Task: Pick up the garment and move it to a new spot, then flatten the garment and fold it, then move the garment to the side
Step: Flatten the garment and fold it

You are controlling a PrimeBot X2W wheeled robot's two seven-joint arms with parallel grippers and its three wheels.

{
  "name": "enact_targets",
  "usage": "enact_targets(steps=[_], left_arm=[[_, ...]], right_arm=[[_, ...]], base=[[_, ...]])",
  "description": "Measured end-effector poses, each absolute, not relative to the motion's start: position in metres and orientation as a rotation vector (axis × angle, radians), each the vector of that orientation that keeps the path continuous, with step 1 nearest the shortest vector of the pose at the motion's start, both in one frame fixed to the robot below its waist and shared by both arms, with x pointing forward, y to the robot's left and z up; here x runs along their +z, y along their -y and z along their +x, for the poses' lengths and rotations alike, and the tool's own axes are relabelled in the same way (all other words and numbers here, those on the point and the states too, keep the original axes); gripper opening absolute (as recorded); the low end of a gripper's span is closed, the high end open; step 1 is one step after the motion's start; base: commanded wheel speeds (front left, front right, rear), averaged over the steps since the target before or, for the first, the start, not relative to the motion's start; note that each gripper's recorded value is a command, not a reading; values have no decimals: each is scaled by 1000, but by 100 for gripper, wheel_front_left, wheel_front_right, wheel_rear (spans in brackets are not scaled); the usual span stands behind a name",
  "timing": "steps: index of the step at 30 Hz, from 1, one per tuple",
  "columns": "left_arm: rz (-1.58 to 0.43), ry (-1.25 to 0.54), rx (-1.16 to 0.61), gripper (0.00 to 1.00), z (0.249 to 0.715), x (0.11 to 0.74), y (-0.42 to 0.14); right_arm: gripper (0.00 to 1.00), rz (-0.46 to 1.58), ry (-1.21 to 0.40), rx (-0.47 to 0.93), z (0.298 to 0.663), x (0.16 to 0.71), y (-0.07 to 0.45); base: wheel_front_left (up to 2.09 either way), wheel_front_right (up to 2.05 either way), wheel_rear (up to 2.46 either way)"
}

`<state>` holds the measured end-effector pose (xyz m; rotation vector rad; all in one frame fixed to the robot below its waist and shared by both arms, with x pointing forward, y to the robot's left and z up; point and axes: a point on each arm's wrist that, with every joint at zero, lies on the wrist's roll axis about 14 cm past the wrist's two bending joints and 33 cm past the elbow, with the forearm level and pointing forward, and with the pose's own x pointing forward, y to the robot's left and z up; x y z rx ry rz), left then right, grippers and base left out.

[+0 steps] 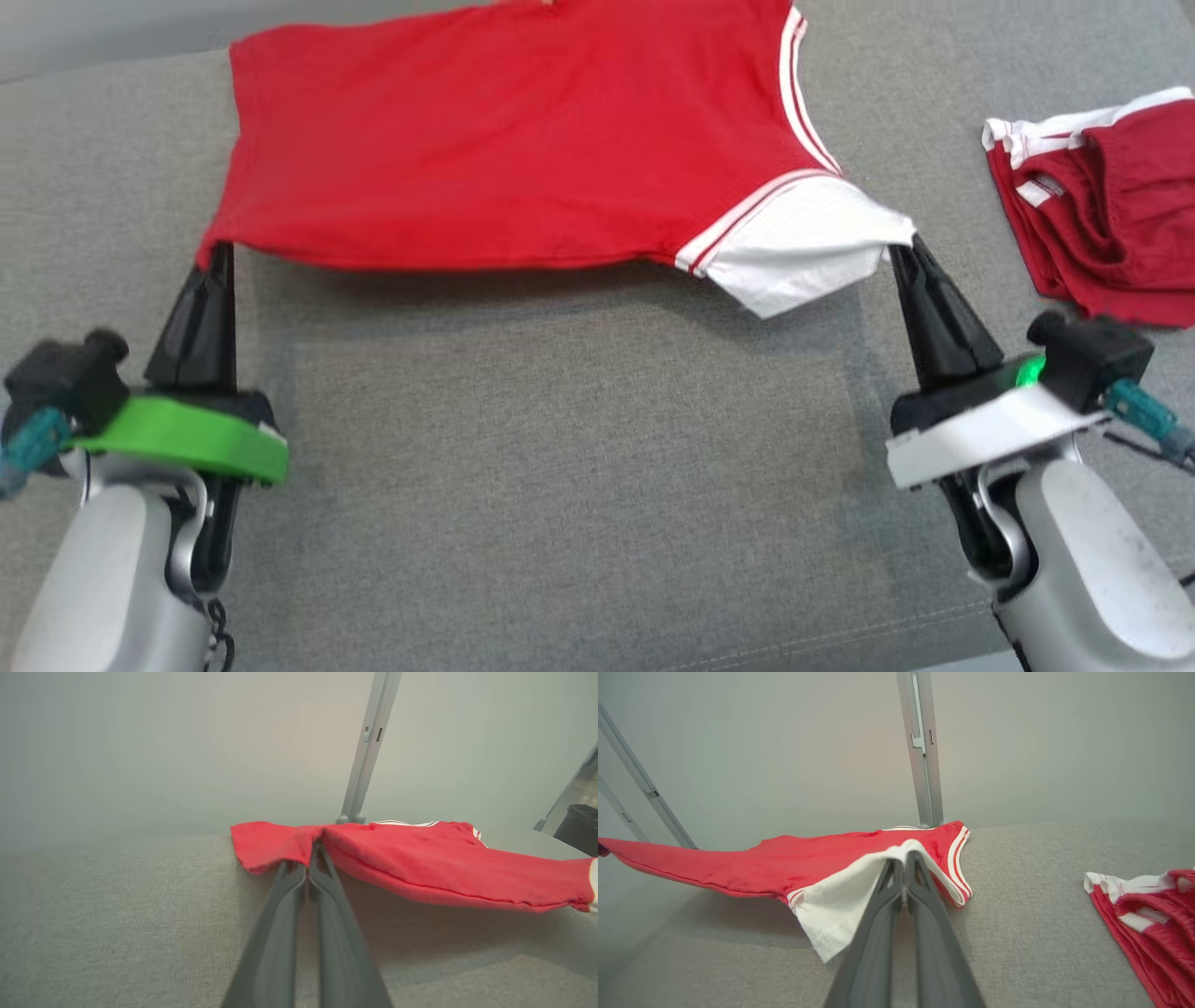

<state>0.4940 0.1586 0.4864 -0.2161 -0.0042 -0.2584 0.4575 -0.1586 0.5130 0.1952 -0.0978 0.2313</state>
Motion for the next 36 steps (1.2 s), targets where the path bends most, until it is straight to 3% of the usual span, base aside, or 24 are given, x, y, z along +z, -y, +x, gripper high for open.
enact_targets(steps=[8, 20, 36], left_arm=[[-240, -50, -133, 0, 424, 468, -185], [-292, -85, -35, 0, 361, 454, -192], [-320, -161, -1, 0, 317, 429, -189]], right_arm=[[0, 249, 44, 198, 406, 497, 157], [0, 293, -35, 171, 341, 480, 149], [0, 350, -105, 126, 302, 463, 145]], base=[[0, 0, 0], [0, 0, 0], [0, 0, 0]])
